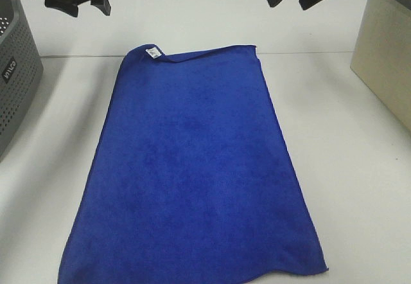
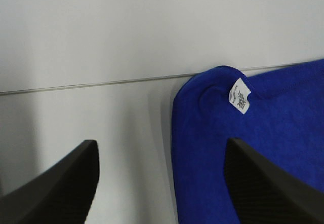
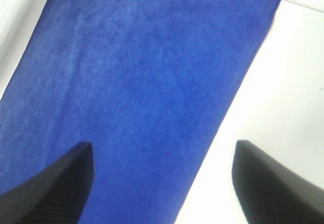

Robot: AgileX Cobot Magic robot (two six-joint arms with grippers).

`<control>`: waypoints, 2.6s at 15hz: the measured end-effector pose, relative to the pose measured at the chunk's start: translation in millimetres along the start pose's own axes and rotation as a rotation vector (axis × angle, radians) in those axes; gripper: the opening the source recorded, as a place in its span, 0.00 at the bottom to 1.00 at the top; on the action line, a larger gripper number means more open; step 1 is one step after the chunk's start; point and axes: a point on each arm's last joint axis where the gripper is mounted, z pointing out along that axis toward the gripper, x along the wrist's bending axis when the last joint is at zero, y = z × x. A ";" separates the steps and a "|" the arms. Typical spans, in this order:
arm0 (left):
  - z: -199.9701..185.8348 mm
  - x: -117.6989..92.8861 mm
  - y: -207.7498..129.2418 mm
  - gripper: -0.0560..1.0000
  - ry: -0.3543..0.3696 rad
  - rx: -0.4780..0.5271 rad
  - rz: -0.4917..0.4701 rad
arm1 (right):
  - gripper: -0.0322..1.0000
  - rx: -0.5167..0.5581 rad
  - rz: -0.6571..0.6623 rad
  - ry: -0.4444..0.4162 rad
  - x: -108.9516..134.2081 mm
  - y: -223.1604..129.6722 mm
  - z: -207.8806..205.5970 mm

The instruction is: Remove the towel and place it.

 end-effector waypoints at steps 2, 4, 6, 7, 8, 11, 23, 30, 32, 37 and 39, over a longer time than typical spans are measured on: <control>-41.7 -3.4 10.7 0.69 0.016 0.016 0.016 | 0.75 -0.036 0.047 -0.079 6.4 -0.1 -28.0; -80.8 -3.6 22.5 0.70 0.059 -0.033 0.040 | 0.75 -0.082 0.113 -0.158 6.6 -2.3 -57.7; -117.7 2.0 33.1 0.70 0.126 -0.101 0.060 | 0.75 -0.152 0.149 -0.200 6.2 -6.6 -93.9; -123.2 4.3 34.2 0.70 0.133 -0.109 0.058 | 0.75 -0.167 0.152 -0.209 7.3 -8.5 -102.7; -137.0 13.6 36.4 0.70 0.147 -0.122 0.043 | 0.75 -0.188 0.151 -0.235 10.1 -14.4 -118.7; -169.7 46.2 34.1 0.70 0.196 -0.116 0.001 | 0.75 -0.152 0.138 -0.361 19.5 -48.1 -147.9; -363.6 30.7 -187.3 0.70 0.214 -0.042 0.005 | 0.75 -0.197 0.162 -0.348 114.2 -301.8 -199.8; -425.7 37.4 -334.6 0.70 0.349 -0.312 0.058 | 0.75 -0.391 0.100 -0.389 132.8 -407.7 -185.1; -425.7 38.4 -369.0 0.70 0.348 -0.380 0.055 | 0.75 -0.446 0.080 -0.395 134.1 -429.8 -176.3; -408.2 31.4 -418.7 0.70 0.240 -0.439 0.140 | 0.75 -0.472 0.041 -0.406 127.9 -456.7 -150.0; -391.4 29.3 -421.1 0.70 0.190 -0.393 0.161 | 0.75 -0.430 0.021 -0.405 121.5 -456.4 -137.0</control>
